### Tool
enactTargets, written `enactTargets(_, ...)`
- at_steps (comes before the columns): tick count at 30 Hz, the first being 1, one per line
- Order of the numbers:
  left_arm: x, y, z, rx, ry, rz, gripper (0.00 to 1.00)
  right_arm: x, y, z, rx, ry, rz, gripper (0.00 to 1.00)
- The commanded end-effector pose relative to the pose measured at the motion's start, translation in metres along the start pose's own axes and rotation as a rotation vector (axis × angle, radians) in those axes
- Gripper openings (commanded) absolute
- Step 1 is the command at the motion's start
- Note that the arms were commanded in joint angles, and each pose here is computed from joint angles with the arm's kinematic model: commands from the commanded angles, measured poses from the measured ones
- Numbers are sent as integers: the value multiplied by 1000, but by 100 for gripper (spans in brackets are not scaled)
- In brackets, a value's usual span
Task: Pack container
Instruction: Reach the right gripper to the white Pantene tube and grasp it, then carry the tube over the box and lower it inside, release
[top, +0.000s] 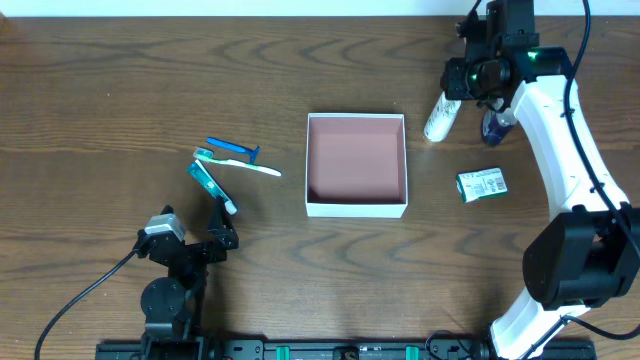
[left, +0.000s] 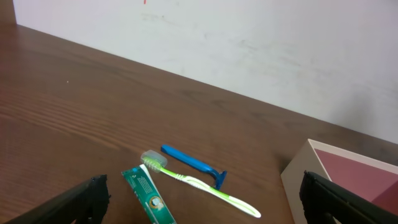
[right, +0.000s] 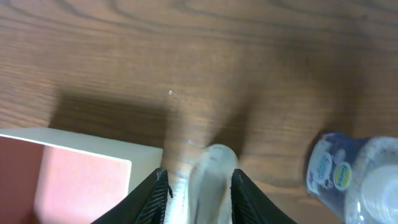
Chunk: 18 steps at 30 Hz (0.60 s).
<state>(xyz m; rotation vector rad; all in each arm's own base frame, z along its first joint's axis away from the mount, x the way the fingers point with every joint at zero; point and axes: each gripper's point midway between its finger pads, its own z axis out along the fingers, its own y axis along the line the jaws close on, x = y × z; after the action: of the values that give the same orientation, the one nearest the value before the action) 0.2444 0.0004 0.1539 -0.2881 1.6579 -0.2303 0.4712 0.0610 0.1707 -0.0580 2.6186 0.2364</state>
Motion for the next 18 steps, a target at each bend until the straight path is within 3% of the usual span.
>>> enactTargets(1, 16, 9, 1, -33, 44, 11, 98, -1, -1, -1, 30, 2, -5, 31)
enactTargets(4, 16, 9, 1, -33, 45, 11, 98, 1, -1, -1, 32, 10, 0, 24)
enactTargets(9, 16, 9, 1, -33, 45, 11, 98, 2, -2, -1, 36, 12, 15, 3)
enactTargets(18, 16, 9, 1, -33, 45, 11, 98, -4, 0, -9, 34, -14, 16, 1)
